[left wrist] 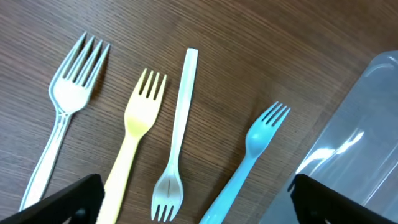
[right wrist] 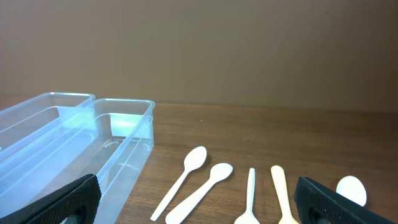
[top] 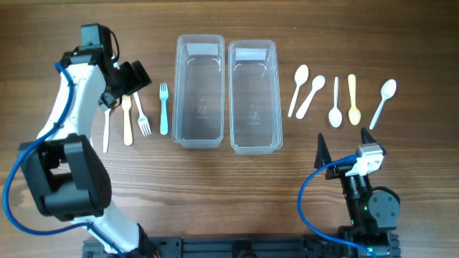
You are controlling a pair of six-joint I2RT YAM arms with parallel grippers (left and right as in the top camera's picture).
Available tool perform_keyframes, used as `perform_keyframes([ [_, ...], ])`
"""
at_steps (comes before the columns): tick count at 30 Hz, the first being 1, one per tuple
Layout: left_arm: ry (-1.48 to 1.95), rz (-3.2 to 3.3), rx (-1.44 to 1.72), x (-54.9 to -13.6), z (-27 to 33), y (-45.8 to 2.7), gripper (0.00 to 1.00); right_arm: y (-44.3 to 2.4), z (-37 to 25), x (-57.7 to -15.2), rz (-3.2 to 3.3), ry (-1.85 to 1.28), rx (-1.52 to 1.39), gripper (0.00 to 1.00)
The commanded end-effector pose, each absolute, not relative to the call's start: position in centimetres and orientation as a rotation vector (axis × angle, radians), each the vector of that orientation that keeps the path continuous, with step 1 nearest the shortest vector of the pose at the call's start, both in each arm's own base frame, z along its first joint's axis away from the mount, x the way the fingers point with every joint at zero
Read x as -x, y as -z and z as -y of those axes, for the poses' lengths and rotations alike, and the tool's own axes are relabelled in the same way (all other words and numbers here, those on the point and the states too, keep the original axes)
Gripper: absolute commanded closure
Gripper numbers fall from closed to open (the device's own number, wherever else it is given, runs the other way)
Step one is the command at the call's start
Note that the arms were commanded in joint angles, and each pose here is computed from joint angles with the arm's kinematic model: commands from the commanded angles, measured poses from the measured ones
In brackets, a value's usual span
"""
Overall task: Pack container
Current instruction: 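Reach the left gripper to the white fork and grasp it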
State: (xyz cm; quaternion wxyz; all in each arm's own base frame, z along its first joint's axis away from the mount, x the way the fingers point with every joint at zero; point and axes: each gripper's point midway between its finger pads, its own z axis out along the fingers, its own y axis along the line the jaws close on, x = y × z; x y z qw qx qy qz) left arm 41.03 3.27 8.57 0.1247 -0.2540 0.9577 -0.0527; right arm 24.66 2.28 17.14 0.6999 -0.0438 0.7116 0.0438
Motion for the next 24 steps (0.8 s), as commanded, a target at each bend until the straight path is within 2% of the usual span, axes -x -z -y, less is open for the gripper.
perform_keyframes([
  [1, 0.206, -2.809, 0.594, -41.5, -2.3, -9.1, 0.09, -17.3, -2.0, -24.7, -1.579, -0.086, 0.086, 0.00],
  [3, 0.218, -2.846, 0.540, -40.9, -2.0, -8.5, 0.10, -17.3, -2.0, -24.7, -1.579, -0.086, 0.086, 0.00],
  [6, 0.241, -2.895, 0.537, -40.0, -1.6, -7.0, 0.16, -17.3, -2.0, -24.7, -1.579, -0.086, 0.085, 0.00],
  [16, 0.269, -2.984, 0.563, -36.8, -0.9, -2.5, 0.16, -17.3, -2.0, -24.7, -1.579, -0.086, 0.085, 0.00],
  [19, 0.268, -2.997, 0.567, -36.2, -0.8, -1.8, 0.20, -17.3, -2.0, -24.7, -1.579, -0.086, 0.085, 0.00],
  [24, 0.268, -3.005, 0.571, -35.3, -0.7, -0.2, 0.21, -17.3, -2.0, -24.7, -1.579, -0.086, 0.085, 0.00],
])
